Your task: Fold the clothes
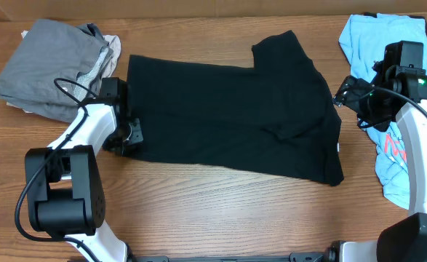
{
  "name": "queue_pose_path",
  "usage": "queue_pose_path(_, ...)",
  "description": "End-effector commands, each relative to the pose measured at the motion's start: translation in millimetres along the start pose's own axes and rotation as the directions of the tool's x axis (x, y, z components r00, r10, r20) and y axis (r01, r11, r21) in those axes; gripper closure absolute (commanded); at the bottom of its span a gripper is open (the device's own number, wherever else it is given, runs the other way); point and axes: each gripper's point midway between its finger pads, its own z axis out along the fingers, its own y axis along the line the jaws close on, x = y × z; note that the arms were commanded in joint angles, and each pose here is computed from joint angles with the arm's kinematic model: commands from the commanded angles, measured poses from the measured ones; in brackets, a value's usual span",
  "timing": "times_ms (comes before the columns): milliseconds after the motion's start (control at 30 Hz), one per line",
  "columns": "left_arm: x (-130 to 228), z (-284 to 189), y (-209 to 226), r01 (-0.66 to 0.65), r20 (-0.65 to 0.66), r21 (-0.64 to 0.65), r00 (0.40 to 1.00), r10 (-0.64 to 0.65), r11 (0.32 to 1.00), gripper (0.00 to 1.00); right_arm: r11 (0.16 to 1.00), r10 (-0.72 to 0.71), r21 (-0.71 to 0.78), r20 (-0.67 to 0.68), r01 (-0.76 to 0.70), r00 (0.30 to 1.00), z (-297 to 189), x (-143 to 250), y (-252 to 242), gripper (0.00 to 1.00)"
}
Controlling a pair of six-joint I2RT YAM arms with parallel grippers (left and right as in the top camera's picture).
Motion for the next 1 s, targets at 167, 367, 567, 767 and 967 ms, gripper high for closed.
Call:
queue_pose_path(167,52.0,10.7,34.1,0.051,-0.205,-0.113,0.976,-0.073,0.992,0.92,0.997,-0.075,0.002,-0.012,0.075,0.997,-7.2,4.0,0.3,0.11)
queue_pose_path(367,56.4,-0.2,32.0,0.047,-0.245,-0.102,0.967,-0.070,0.994,0.84,0.997,-0.078,0.015,-0.046,0.079,0.996,-7.8,12.1,-3.4,0.09)
queue_pose_path(567,8.7,-60.0,14.0,0.035,-0.160,-0.016,0.986,-0.037,0.999,0.54,0.992,-0.128,-0.005,0.006,0.128,0.992,-27.2,-2.9,5.7,0.04)
queue_pose_path(767,-66.4,-149.0,-10.9,-0.073,0.113,0.041,0.991,0.068,0.996,0.13,0.985,-0.169,-0.028,0.105,0.173,0.980,-65.1,-26.3,20.1,0.02)
queue_pose_path(967,-127.0,-184.8,-39.3,-0.184,0.375,0.123,0.918,0.126,0.975,0.02,0.974,-0.197,-0.074,0.179,0.213,0.964,-67.2,-43.4,39.8,0.01)
